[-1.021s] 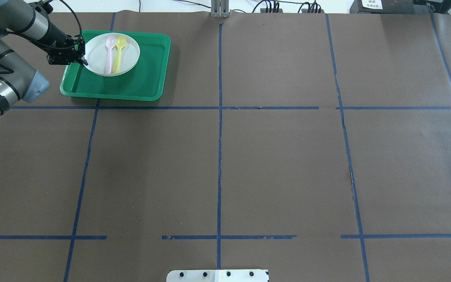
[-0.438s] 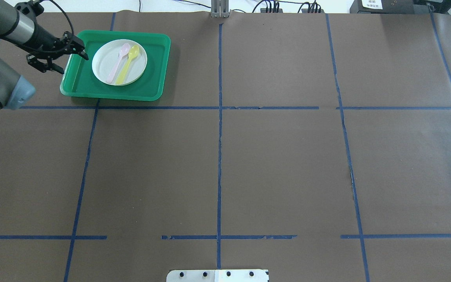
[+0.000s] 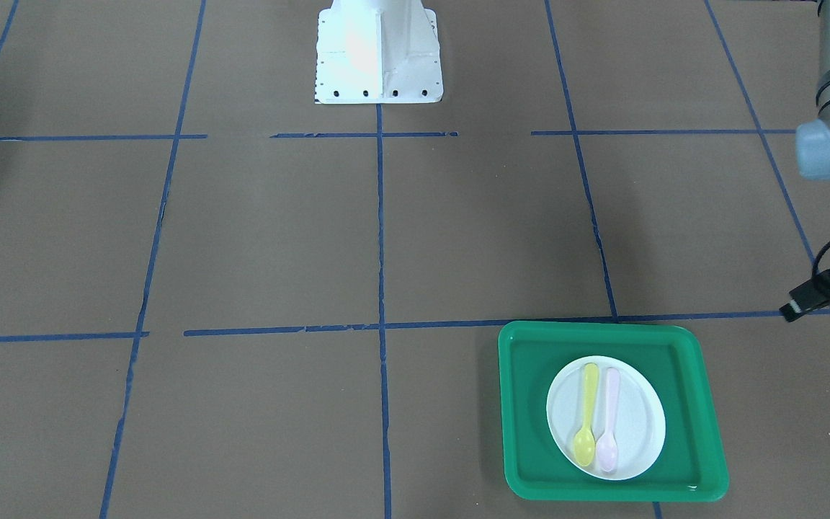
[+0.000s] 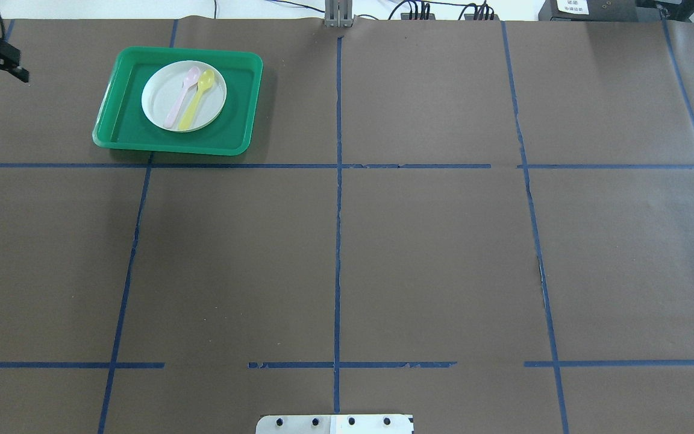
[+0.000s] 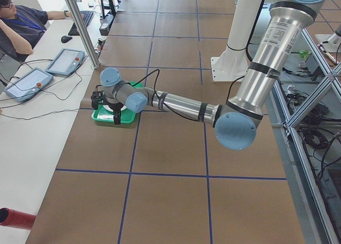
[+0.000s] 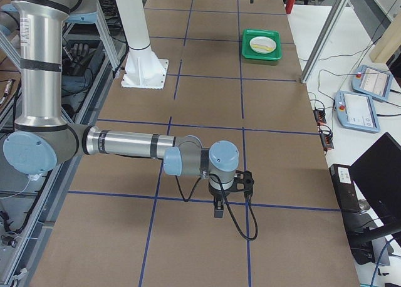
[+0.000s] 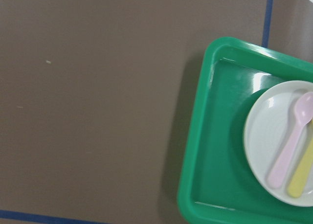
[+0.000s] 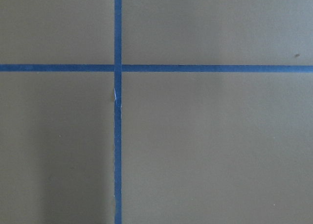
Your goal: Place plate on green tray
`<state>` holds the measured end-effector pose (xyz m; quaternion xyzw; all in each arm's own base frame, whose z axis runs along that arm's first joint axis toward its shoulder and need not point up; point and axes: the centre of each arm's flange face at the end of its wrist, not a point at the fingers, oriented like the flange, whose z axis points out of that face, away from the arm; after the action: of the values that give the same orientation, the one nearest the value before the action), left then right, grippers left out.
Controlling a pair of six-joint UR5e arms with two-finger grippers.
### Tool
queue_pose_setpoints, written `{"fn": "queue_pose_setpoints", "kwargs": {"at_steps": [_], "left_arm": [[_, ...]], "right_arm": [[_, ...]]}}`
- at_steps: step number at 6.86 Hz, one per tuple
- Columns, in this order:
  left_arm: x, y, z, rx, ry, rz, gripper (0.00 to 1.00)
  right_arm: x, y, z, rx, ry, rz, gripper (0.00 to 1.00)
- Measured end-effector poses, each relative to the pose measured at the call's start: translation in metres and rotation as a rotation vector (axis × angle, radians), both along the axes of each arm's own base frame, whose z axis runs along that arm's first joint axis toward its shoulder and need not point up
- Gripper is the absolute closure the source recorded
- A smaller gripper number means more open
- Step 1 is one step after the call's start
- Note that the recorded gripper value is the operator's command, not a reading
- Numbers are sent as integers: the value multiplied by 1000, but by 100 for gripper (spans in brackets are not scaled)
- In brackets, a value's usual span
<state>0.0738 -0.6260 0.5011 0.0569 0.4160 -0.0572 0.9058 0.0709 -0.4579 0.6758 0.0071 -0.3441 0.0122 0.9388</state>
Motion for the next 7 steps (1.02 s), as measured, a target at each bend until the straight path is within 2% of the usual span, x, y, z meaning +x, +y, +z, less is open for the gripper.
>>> {"fn": "queue_pose_setpoints", "kwargs": {"at_steps": [2, 4, 5, 7], "left_arm": [[-89, 67, 59, 89, -106, 121, 0], [-132, 130, 119, 122, -137, 209, 0], [-139, 152, 138, 110, -149, 225, 0], [-142, 156, 143, 112, -176, 232, 0]], "right_arm": [[0, 0, 0, 1, 0, 0, 0], [0, 0, 0, 0, 0, 0, 0], [0, 0, 0, -1, 0, 0, 0], [0, 0, 0, 1, 0, 0, 0]]}}
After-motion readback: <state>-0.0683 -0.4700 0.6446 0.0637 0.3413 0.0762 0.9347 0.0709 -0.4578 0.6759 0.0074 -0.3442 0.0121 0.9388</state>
